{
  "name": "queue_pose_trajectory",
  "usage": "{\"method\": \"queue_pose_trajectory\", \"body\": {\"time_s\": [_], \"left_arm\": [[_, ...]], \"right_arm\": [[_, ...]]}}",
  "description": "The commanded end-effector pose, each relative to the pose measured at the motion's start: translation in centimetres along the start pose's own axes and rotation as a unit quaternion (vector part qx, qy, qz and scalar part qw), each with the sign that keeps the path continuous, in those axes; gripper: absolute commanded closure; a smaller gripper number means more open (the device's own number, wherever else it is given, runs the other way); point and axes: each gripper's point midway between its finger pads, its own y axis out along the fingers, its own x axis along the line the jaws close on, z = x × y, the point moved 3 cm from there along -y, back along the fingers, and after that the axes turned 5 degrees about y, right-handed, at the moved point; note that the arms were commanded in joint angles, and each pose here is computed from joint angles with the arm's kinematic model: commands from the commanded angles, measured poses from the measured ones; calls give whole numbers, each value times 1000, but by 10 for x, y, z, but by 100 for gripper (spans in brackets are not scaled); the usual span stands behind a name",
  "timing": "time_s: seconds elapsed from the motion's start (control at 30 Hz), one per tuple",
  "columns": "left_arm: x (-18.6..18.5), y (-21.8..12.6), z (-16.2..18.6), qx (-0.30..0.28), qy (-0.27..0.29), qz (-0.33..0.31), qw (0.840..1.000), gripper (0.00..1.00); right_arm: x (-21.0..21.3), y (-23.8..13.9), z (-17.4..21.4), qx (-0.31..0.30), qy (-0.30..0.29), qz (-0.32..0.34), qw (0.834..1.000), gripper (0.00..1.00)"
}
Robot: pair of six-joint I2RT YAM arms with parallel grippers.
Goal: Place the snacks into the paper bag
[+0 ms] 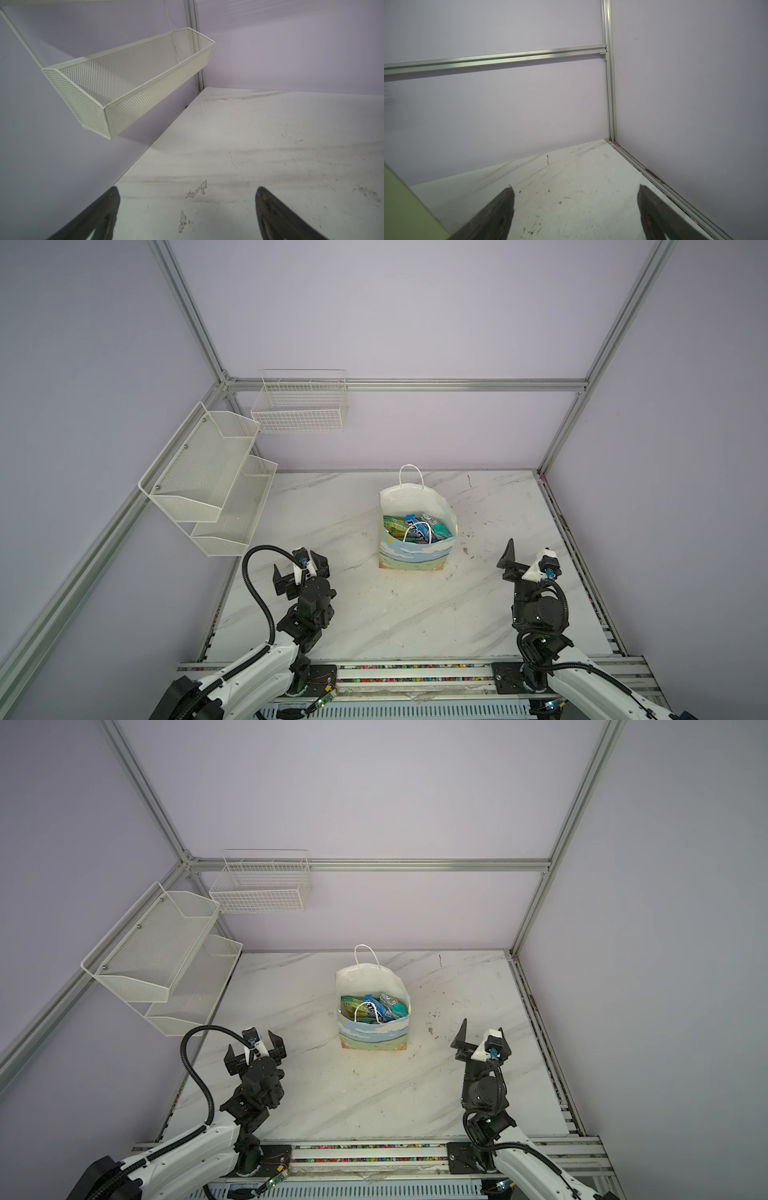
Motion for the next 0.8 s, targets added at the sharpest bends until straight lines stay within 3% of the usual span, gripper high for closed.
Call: {"method": "queue_pose_trajectory", "body": {"time_s": [0.0, 0.77], "left_arm": [[0, 2, 1, -12, -16, 5, 1000, 0], [-7, 20, -1, -28, -32, 17, 999, 0]], "right_arm": [[-3, -1, 5, -11, 21, -14, 1000, 7], [-7, 29, 22, -16, 16, -3, 1000, 7]]}}
